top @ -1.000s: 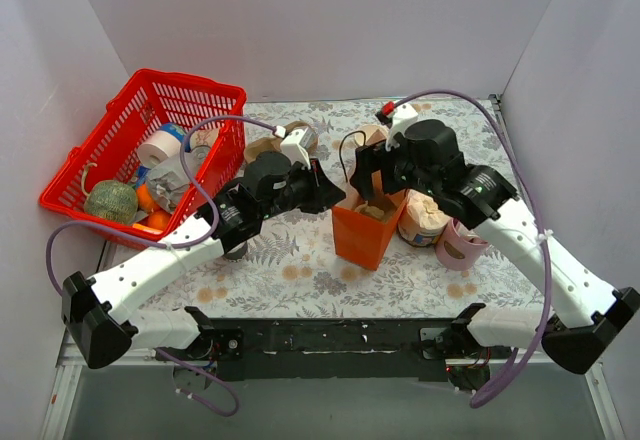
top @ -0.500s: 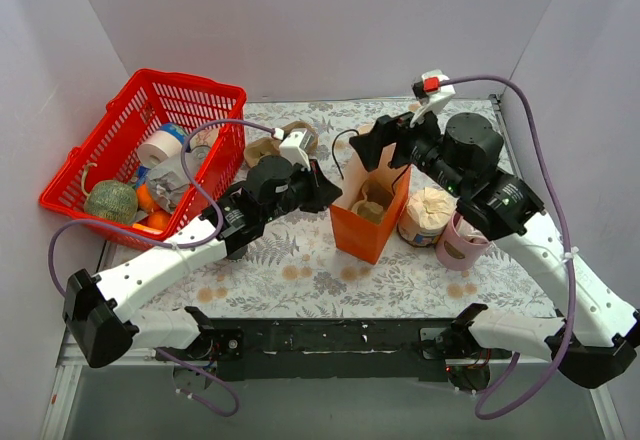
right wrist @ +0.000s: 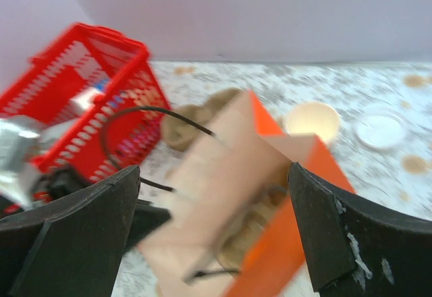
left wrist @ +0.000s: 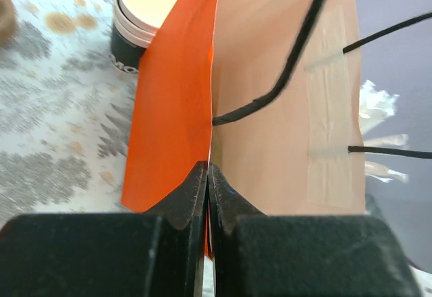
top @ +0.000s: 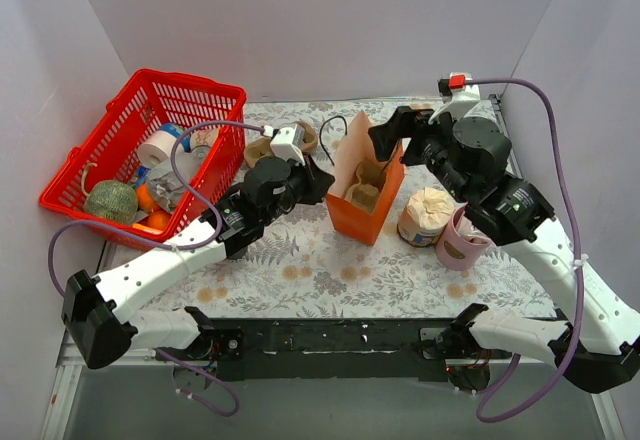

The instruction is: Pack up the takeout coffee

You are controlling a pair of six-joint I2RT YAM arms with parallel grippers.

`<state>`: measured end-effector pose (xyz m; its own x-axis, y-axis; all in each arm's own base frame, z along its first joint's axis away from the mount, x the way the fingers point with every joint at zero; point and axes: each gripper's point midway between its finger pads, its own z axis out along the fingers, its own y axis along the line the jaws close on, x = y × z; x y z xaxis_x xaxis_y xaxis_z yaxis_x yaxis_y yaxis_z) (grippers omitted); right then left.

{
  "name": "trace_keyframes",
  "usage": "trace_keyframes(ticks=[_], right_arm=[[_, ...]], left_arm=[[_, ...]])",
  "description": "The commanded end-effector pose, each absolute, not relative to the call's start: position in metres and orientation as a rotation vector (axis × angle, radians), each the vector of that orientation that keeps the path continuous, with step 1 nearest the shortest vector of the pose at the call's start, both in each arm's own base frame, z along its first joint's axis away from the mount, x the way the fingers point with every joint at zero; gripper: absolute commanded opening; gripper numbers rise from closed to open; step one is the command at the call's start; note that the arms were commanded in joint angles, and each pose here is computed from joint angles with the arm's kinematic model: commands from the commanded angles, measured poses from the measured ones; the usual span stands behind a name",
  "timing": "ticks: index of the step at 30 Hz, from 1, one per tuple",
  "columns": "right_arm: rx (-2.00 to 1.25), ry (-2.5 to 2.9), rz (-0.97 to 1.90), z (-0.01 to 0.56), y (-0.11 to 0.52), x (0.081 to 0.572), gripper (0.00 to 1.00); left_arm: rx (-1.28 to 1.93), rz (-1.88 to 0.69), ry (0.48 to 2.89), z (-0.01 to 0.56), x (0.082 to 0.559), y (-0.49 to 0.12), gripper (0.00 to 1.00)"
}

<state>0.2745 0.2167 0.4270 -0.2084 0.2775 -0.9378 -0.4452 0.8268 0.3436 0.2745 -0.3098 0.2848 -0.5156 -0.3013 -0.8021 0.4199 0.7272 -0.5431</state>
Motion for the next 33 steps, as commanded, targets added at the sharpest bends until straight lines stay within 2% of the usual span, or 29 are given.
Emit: trace_keyframes(ticks=[1,12,18,26,29,33], right_arm=[[0.035,1.876,0.244,0.382,0.151,0.284,0.98],[0.01,1.812,0.314,0.398,0.152,0.295,0.98],[-0.109,1.85,0.246,0.38,0.137,0.285,0.98],[-0.214,1.852,0.19,0.37,0.12,0.266,0.98],[-0.341,1.859,0.259,0.363,0.137,0.26,0.97],[-0.643,1.78,0.596,0.362,0.196,0.229,0.93]], left_arm=[[0.124,-0.727,1.743,0.307,0.294,-0.289,0.0],[0.441,-0.624,1.538,0.335,0.295,-0.301,0.0],[0.677,-0.521,1.495,0.314,0.285,-0.299,0.0],[0.799,-0.54,1.49,0.309,0.272,-0.307,0.0],[0.843,-0.575,1.508,0.305,0.262,-0.308,0.0],[0.849,-0.628,1.567,0.291,0.254,-0.312,0.0]])
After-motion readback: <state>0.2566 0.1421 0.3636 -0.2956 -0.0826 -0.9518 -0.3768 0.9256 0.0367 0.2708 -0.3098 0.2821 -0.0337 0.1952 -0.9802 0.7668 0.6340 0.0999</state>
